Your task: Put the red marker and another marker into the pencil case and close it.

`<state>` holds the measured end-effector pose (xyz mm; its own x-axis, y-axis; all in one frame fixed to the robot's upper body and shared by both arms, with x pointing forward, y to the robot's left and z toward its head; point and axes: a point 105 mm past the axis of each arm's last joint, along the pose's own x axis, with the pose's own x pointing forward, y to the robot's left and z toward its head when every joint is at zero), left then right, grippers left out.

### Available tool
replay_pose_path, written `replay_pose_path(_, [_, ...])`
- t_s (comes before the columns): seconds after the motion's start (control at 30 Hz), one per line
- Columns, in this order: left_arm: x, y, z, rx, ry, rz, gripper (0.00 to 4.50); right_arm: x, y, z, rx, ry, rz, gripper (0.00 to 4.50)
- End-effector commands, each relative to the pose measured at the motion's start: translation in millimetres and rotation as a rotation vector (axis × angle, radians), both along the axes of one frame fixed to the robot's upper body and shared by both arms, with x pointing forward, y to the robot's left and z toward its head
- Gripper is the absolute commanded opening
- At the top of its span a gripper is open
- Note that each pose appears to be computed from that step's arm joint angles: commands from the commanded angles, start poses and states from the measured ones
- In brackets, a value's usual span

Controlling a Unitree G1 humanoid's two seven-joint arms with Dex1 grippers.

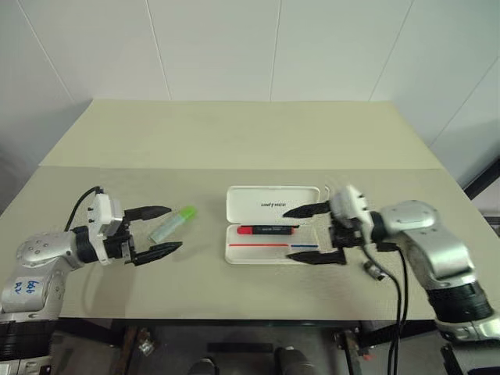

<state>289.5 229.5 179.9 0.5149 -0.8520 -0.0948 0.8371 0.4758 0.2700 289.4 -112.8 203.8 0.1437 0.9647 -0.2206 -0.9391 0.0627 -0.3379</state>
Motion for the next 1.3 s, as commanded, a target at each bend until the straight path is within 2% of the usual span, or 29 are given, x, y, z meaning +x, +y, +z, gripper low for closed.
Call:
replay_pose_path(0.03, [2, 31, 6, 0.039, -0.060, 0.094, 4.50, -11, -15, 20, 0.029, -0.095, 0.001, 4.48])
replay_pose_path(0.13, [4, 49, -1, 0.065, -0.053, 0.141, 4.50, -15, -27, 25, 0.036, -0.111, -0.030, 4.48])
replay_pose_path(0.33, [17, 71, -16, 0.024, 0.004, 0.222, 4.50, -15, -45, 34, 0.031, -0.141, -0.101, 4.48])
replay_pose_path(0.6, [42, 54, -43, -0.054, 0.063, 0.228, 4.50, -21, -42, 36, 0.015, -0.163, -0.113, 4.48])
replay_pose_path(1.03, [55, 28, -69, -0.090, 0.113, 0.202, 4.50, -25, -33, 40, 0.014, -0.172, -0.119, 4.48])
replay_pose_path(1.13, [54, 27, -75, -0.078, 0.136, 0.200, 3.92, -24, -31, 42, 0.023, -0.176, -0.118, 4.50])
replay_pose_path(1.3, [54, 28, -77, -0.066, 0.140, 0.210, 2.20, -23, -28, 43, 0.030, -0.180, -0.116, 4.50])
